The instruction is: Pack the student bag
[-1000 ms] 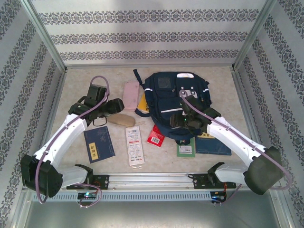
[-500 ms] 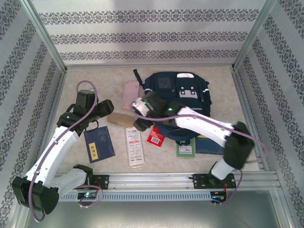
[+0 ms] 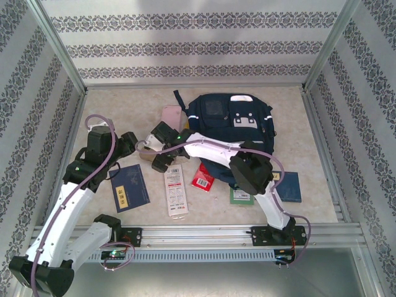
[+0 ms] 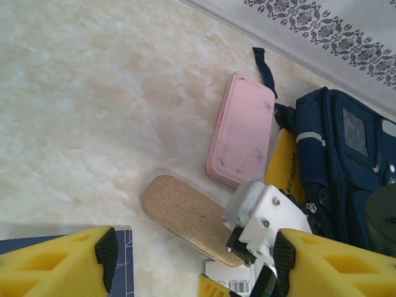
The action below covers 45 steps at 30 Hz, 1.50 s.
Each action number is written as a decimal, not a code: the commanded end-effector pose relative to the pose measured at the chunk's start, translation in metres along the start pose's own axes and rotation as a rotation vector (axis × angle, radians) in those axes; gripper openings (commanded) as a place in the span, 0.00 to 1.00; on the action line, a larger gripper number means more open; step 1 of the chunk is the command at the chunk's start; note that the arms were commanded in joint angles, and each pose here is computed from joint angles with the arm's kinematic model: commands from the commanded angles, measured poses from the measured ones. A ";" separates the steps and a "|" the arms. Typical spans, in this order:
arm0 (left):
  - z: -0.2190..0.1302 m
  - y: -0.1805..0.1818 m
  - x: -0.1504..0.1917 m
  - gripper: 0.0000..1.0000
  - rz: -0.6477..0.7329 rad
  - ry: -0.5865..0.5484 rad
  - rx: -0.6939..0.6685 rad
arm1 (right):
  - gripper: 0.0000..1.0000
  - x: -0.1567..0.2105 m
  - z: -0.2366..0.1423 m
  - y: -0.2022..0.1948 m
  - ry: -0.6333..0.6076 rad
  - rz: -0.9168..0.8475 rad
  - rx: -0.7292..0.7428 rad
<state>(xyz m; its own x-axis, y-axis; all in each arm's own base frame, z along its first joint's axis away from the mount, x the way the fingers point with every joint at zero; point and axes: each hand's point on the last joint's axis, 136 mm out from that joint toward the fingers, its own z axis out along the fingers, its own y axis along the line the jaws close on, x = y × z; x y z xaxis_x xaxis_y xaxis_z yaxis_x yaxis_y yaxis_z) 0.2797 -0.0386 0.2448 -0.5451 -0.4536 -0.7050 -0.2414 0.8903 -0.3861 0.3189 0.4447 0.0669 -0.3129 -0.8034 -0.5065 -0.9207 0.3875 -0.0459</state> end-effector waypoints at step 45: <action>-0.015 -0.080 -0.017 0.66 0.125 0.064 0.341 | 0.41 -0.005 -0.171 -0.058 -0.363 0.559 0.072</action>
<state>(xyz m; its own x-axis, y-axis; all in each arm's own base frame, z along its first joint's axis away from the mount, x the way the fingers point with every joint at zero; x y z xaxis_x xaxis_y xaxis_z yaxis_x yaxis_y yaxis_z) 0.2861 -0.0697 0.2655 -0.5982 -0.3993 -0.6947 -0.0708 0.8899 -0.4506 0.3312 0.3644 0.1921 -0.6034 -0.4195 -0.6781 -0.6974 0.6901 0.1937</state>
